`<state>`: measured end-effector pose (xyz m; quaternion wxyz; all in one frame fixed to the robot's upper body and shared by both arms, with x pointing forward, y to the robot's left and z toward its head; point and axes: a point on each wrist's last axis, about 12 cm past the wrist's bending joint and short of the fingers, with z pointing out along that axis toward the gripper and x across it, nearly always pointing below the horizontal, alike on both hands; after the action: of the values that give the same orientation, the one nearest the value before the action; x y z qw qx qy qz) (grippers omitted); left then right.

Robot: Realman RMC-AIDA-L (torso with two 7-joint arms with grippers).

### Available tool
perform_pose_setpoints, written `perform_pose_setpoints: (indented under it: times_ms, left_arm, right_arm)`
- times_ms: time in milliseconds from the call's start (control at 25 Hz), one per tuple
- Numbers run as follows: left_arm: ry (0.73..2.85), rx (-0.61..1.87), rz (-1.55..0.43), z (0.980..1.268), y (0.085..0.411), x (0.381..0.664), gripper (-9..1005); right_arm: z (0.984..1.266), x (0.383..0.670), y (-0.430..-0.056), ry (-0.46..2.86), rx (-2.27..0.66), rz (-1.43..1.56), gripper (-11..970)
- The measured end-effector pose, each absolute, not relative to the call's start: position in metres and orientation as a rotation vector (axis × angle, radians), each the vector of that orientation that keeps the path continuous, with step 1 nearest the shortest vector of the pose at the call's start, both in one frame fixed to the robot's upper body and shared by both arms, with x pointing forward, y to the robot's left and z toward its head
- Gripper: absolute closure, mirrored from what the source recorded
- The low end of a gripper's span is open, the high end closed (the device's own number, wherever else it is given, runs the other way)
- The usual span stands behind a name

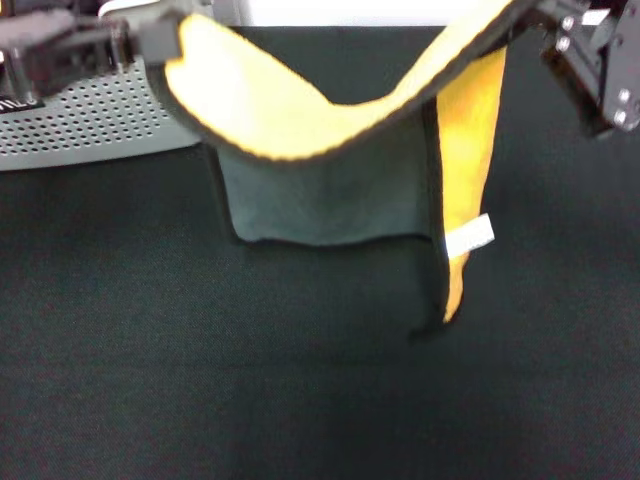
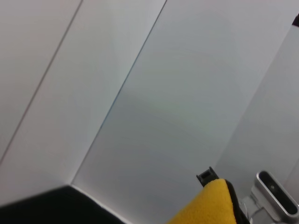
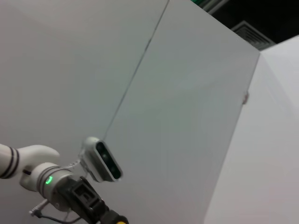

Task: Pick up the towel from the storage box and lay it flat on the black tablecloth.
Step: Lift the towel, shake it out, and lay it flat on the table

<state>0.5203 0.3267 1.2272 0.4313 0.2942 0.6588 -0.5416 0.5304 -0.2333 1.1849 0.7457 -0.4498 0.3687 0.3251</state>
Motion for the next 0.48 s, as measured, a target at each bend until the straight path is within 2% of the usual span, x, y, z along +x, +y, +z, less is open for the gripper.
perform_pose_setpoints:
  times_ms: [240, 440, 480]
  left_arm:
    - [1.629, 0.702, -1.343, 1.234, 0.328, 0.532, 974]
    - [1.662, 0.674, -1.408, 1.220, 0.336, 0.523, 977]
    - [1.670, 0.671, -1.426, 1.216, 0.339, 0.519, 977]
  right_arm:
    - [1.195, 0.540, -0.243, 0.879, -0.961, 0.758, 945]
    - [1.190, 0.527, -0.247, 0.935, -0.983, 0.843, 944]
    - [1.185, 0.515, -0.249, 0.960, -1.000, 0.885, 944]
